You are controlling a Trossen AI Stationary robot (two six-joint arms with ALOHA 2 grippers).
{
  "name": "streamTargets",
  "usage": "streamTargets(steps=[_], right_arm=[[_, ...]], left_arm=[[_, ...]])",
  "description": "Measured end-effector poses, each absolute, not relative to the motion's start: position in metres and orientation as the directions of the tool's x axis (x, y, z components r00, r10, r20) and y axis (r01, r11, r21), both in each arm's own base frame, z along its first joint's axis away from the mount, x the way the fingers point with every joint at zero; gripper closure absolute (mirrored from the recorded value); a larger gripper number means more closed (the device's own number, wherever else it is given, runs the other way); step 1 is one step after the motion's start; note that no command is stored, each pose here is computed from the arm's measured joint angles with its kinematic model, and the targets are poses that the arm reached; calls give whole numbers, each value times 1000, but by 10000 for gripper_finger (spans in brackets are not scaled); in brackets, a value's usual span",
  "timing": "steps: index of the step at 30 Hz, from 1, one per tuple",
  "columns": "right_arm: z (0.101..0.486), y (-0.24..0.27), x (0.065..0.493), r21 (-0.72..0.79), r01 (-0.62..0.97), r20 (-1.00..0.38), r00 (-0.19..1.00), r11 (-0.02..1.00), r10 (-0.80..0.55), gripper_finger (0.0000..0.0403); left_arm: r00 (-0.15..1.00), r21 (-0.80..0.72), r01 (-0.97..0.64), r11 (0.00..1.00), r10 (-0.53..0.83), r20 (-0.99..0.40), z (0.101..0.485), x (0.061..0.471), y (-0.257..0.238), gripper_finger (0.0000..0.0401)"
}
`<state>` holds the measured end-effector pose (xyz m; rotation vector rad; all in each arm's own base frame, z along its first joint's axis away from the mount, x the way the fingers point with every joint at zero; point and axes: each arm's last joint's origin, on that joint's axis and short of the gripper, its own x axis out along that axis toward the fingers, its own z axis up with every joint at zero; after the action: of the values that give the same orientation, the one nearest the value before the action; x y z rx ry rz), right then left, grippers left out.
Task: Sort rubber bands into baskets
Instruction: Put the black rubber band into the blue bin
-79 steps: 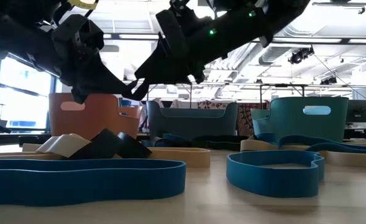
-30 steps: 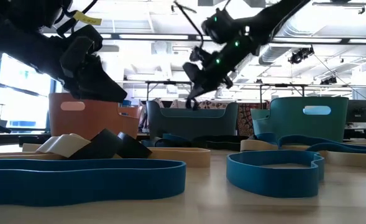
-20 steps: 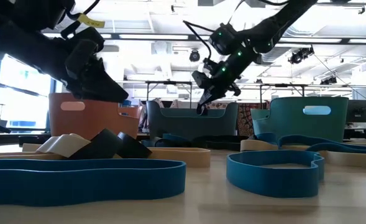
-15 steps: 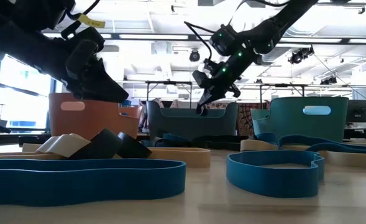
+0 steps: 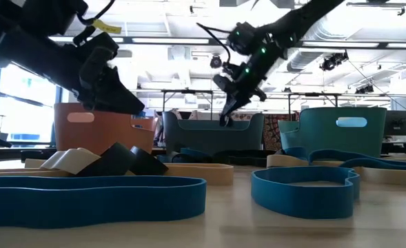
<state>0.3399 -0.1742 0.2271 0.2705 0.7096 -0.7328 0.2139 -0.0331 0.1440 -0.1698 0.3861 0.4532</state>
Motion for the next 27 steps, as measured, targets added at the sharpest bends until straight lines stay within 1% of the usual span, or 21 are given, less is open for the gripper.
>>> streamTargets(steps=[4,7,11,14,23,27], right_arm=[[233,-177,344,-16,692,-688,516,722,-510,403],[220,-185,346,-23,704,-710,488,710,-507,403],[195,-195,349,6,703,-754,470,711,-458,403],[185,-202,349,-2,716,-764,450,698,-463,403],[185,-202,350,14,714,-762,461,700,-455,403],[185,-198,352,13,707,-762,465,707,-451,403]], left_arm=[[828,-75,-457,886,393,-399,144,214,-33,243],[827,-72,-457,886,393,-402,144,214,-33,243],[827,-66,-454,888,393,-401,144,214,-33,243],[828,-66,-454,889,393,-401,144,214,-33,243],[828,-72,-455,887,392,-401,144,214,-33,243],[831,-40,-437,899,386,-400,144,214,-34,243]])
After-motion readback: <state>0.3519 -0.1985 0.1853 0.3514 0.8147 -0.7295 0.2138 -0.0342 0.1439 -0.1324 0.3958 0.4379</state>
